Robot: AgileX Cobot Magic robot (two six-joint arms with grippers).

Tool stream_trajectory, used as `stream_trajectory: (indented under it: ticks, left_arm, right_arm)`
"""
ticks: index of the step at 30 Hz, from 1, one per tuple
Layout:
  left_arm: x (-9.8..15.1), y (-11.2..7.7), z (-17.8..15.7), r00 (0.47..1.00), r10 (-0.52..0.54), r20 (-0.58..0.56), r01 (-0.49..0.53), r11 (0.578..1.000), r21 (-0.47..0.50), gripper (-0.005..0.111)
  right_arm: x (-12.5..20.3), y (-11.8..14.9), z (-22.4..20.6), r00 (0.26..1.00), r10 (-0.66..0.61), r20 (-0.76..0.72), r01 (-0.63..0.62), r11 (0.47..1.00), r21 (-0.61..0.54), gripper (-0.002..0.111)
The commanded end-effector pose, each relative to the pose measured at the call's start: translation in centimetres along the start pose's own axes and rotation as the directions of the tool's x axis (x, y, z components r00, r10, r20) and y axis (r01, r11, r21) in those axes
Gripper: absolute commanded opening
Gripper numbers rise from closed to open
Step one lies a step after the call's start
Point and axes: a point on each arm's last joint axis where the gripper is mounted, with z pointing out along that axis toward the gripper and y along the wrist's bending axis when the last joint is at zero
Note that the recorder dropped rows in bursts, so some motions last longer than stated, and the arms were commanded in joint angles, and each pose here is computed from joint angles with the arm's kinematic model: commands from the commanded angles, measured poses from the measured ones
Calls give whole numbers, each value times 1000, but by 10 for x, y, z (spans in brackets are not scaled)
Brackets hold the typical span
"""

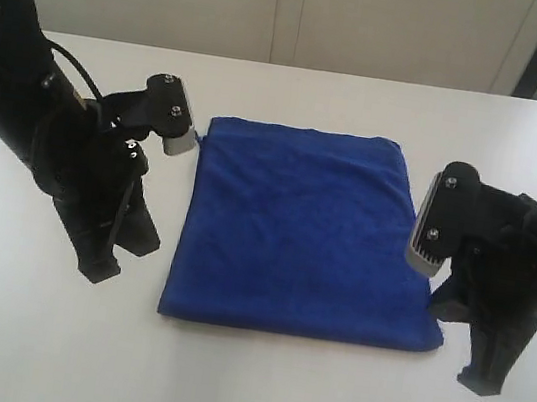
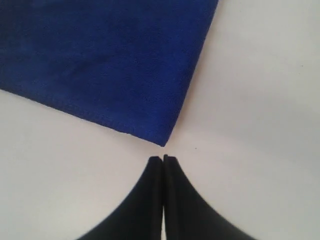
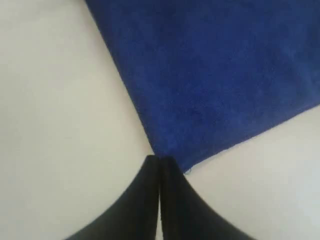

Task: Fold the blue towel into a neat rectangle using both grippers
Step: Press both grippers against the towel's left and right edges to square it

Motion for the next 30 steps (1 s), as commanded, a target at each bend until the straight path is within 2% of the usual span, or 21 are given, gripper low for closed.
stream_trajectory:
  ticks: [1,5,7,10,12,20,30]
  left_arm:
    - [1,4,18,998,58,-16,-58,998,11,0]
    - [1,10,32,996,94,-9,-94,995,18,4]
    - [1,9,36,992,127,0,-127,991,33,17]
    - [1,10,38,988,153,4,-153,987,41,39]
    - [1,10,38,987,158,5,-158,987,39,44]
    - [-5,3,44,957,288,10,-289,957,41,46]
    - [4,11,76,955,293,-49,-289,954,81,46]
  right_arm:
    - [8,0,8,989,-146,-22,147,986,78,18]
    - [14,4,15,949,-312,-41,315,944,99,34]
    - [15,3,18,946,-322,-42,325,938,122,38]
    - [17,1,33,947,-314,-60,318,945,75,39]
    - [19,1,41,949,-309,-70,312,949,46,39]
    - [22,-1,58,950,-300,-90,302,953,2,39]
    - [23,-4,70,952,-290,-99,292,956,1,39]
